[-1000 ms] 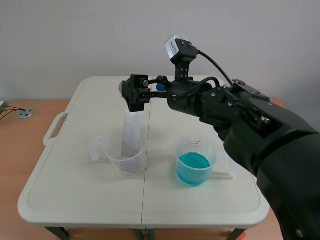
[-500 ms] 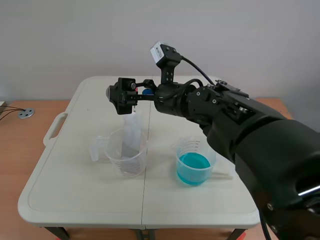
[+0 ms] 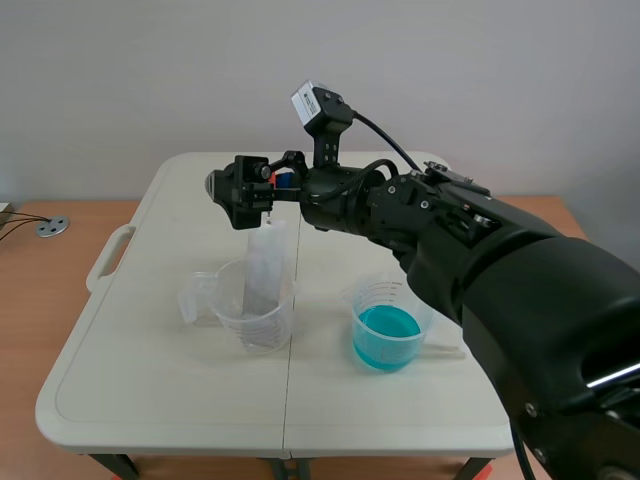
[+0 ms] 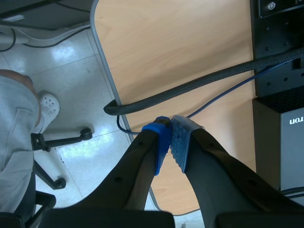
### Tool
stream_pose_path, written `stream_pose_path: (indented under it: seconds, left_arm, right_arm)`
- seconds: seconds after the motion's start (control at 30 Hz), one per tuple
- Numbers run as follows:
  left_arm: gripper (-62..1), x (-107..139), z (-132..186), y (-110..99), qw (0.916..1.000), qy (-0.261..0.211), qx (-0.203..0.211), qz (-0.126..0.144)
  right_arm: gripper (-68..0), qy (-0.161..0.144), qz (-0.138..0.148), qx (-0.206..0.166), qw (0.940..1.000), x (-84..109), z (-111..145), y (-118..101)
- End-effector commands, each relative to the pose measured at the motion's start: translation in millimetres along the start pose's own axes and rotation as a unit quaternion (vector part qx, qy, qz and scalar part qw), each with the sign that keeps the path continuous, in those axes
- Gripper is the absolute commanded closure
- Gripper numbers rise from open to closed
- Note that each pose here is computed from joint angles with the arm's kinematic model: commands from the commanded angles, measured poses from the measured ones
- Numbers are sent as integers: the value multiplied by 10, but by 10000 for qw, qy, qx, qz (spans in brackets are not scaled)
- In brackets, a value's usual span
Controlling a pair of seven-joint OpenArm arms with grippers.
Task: Hold the metal plate by the orange handle, dip it into the blue solution, take it out and point at it, then put the plate back in the beaker on the left.
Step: 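Lift the metal plate out of the left beaker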
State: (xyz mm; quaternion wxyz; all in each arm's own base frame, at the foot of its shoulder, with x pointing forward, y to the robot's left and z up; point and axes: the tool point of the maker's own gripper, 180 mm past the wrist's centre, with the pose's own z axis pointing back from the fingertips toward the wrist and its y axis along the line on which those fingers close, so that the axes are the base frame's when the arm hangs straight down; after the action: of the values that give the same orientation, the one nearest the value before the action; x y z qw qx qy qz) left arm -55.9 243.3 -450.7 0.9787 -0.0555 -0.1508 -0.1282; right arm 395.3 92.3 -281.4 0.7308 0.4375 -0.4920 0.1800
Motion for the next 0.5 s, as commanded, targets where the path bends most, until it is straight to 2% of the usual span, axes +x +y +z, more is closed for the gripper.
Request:
stream_pose_path:
  seconds: [0.0, 0.47]
  left_arm:
    - [-30, 35, 14, -10, 10000, -60, -24, -16]
    - [-30, 35, 14, -10, 10000, -60, -24, -16]
  right_arm:
    - [-495, -264, 164, 113, 9995, 265, -48, 62]
    - [-170, -267, 163, 108, 9995, 266, -47, 59]
